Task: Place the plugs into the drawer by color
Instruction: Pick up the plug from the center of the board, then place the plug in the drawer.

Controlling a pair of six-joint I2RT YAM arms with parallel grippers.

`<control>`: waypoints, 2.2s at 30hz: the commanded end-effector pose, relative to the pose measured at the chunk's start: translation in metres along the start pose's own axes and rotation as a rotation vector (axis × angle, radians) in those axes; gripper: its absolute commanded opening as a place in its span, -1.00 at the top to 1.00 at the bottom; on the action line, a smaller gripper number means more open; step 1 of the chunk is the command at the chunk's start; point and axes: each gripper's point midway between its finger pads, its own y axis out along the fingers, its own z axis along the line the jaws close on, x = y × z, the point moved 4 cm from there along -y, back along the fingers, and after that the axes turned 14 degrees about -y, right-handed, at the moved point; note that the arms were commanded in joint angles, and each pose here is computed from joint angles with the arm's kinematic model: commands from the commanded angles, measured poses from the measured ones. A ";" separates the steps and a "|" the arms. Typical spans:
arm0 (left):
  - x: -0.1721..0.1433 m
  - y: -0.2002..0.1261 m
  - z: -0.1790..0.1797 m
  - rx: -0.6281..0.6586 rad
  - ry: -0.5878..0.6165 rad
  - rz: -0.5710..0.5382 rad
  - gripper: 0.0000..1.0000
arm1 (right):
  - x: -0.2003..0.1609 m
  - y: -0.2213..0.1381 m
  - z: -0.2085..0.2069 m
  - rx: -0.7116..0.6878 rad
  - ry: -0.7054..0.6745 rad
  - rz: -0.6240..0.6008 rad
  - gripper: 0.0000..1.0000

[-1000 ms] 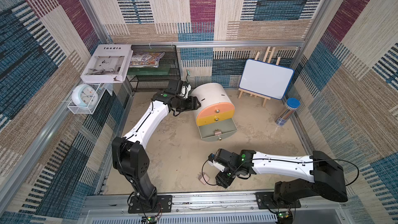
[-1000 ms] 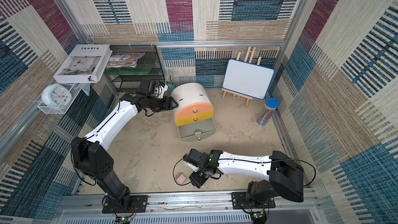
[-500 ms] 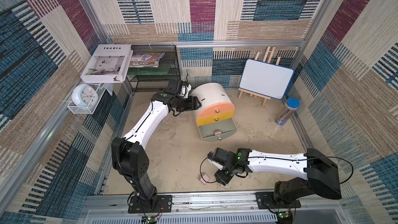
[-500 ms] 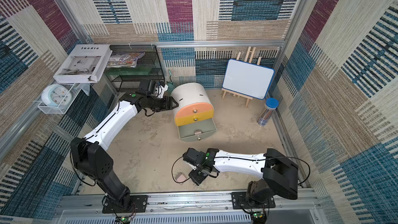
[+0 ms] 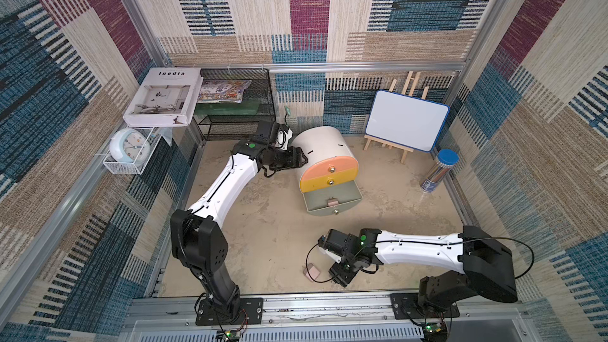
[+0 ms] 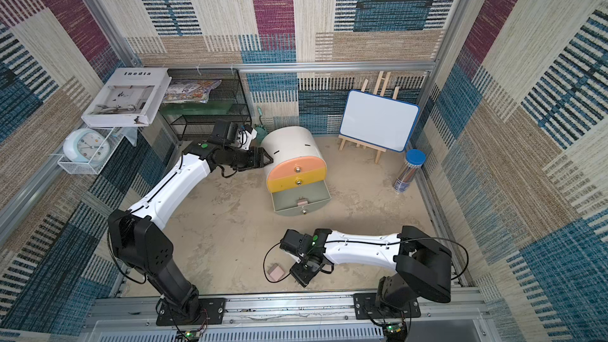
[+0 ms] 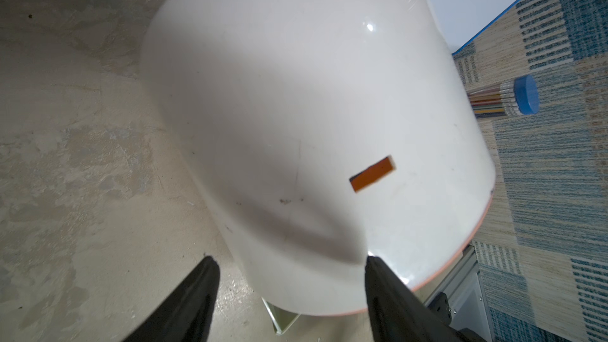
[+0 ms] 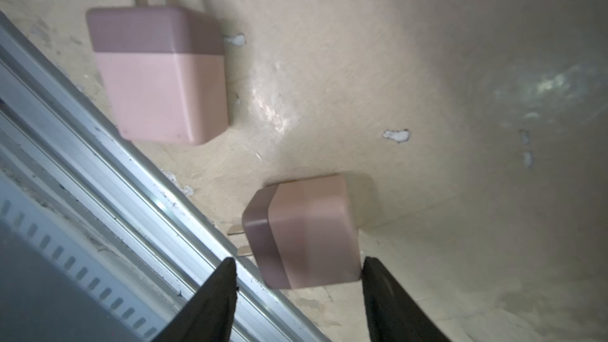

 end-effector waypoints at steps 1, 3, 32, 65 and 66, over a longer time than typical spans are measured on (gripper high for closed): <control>0.000 0.000 -0.003 -0.019 0.007 -0.003 -0.48 | 0.001 0.002 0.000 0.000 -0.001 -0.002 -0.23; 0.000 0.000 -0.004 -0.020 0.009 -0.004 -0.48 | 0.003 0.003 0.000 -0.004 -0.005 -0.007 -0.14; -0.002 0.002 -0.006 -0.022 0.011 0.001 -0.48 | 0.041 -0.148 -0.124 -0.501 0.284 -0.413 0.23; -0.004 0.004 -0.005 -0.025 0.011 0.008 -0.48 | 0.055 -0.109 -0.232 -0.649 0.418 -0.236 -0.13; -0.004 0.004 -0.005 -0.025 0.011 0.008 -0.48 | 0.055 -0.108 -0.233 -0.647 0.418 -0.234 -0.14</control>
